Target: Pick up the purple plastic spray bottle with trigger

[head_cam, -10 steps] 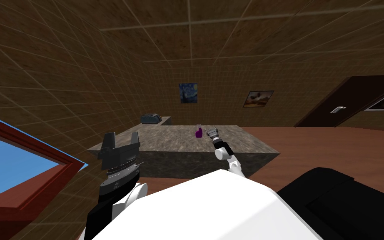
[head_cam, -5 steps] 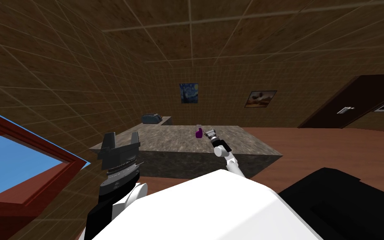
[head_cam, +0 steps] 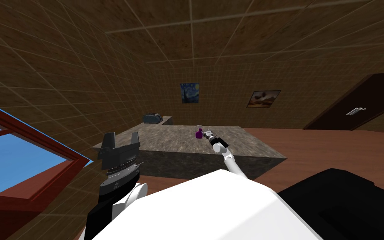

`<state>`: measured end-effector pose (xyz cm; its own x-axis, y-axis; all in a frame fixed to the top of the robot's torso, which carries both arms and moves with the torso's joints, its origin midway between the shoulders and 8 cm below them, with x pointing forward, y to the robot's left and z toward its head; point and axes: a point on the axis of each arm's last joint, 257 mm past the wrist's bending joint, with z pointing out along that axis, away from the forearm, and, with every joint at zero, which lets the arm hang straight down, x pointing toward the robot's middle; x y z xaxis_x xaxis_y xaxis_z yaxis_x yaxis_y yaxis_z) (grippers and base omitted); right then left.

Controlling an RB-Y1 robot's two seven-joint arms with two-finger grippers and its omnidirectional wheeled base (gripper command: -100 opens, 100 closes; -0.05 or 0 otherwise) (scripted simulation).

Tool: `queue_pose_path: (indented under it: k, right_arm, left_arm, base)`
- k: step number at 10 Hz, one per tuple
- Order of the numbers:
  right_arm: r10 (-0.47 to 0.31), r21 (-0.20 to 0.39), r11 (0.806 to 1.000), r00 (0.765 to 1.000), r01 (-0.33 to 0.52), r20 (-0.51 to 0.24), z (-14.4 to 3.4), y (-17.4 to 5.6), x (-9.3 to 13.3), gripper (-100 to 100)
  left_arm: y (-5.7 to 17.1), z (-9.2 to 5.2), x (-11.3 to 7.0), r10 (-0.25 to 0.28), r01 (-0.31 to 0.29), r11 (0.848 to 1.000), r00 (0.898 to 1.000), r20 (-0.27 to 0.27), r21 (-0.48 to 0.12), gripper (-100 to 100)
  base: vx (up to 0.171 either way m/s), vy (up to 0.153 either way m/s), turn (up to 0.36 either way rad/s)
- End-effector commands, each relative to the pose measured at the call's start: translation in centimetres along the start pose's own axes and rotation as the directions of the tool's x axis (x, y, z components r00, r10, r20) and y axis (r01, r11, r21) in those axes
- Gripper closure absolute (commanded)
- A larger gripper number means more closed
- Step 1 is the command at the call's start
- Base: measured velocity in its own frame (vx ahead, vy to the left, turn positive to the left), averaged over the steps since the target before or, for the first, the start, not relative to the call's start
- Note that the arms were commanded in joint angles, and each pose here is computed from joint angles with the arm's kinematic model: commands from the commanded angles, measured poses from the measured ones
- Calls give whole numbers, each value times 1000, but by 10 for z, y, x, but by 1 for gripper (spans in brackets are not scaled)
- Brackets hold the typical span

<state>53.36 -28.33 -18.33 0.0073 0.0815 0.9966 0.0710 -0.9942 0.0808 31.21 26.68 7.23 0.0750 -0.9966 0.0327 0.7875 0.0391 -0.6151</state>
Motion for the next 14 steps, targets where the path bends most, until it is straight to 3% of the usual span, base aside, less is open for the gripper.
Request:
queue_pose_path:
  k: [1,8,9,10,11,14]
  right_arm:
    - [70,33,997,997,-71,40,7,-5,-9,-100]
    - [255,111,955,951,-277,175,25,-23,-31,-100]
    - [239,105,961,958,-257,160,24,-21,-29,-100]
    - [243,107,959,956,-262,165,24,-21,-29,0]
    - [246,129,954,954,-269,174,36,-37,-31,-100]
    - [237,156,951,954,-267,184,47,-54,-34,-100]
  left_arm:
    - [0,0,0,0,0,1000,1000,0,0,0]
    - [0,0,0,0,0,1000,1000,0,0,0]
    - [0,0,0,0,0,1000,1000,0,0,0]
    - [0,0,0,0,0,1000,1000,0,0,0]
    - [0,0,0,0,0,1000,1000,0,0,0]
    - [0,0,0,0,0,1000,1000,0,0,0]
  base:
    - [6,-31,29]
    - [-4,-9,22]
    - [0,0,0]
    - [0,0,0]
    - [8,-4,-315]
    - [10,5,-159]
